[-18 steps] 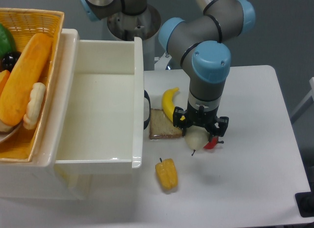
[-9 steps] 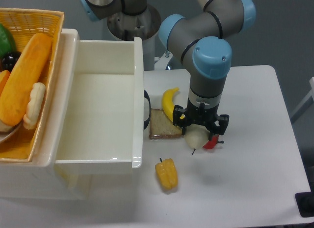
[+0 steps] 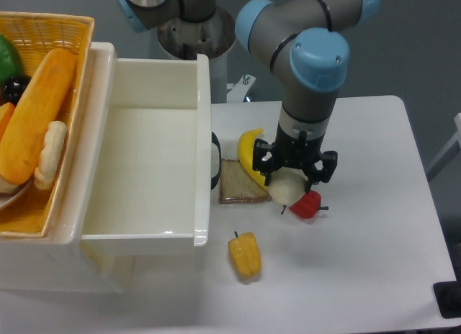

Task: Place the pear in the upper white drawer
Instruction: 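Lift the pear up off the table, then carry the pear over the open white drawer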

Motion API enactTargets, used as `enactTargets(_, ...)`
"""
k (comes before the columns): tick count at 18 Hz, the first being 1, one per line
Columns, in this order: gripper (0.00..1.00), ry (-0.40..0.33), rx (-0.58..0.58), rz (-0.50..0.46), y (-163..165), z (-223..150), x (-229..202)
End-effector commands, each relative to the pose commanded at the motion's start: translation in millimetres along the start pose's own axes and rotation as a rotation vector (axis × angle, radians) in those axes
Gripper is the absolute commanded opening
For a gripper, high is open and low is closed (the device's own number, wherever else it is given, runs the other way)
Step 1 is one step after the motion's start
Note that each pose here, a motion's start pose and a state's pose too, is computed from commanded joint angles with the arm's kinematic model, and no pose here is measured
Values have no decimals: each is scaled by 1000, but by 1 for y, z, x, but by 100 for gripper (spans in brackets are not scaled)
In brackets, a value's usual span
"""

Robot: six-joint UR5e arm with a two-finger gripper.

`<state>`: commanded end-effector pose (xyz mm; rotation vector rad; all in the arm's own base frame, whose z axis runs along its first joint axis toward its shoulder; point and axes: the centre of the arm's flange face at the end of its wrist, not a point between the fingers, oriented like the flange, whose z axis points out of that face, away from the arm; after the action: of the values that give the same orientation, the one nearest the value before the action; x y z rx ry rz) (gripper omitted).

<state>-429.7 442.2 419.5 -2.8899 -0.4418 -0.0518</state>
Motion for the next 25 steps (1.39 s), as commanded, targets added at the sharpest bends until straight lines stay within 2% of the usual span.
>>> enactTargets(4,53,26,57,-22,3,-19,3)
enactTargets(7,53,66,74,-36,7,-25,4)
enactTargets(18,53,124,101,-71,15,-41,7)
enactTargets(19,53,190,141,-200,17,-45,4)
enactTargets(25,53,220,161,-212,29,-76,26)
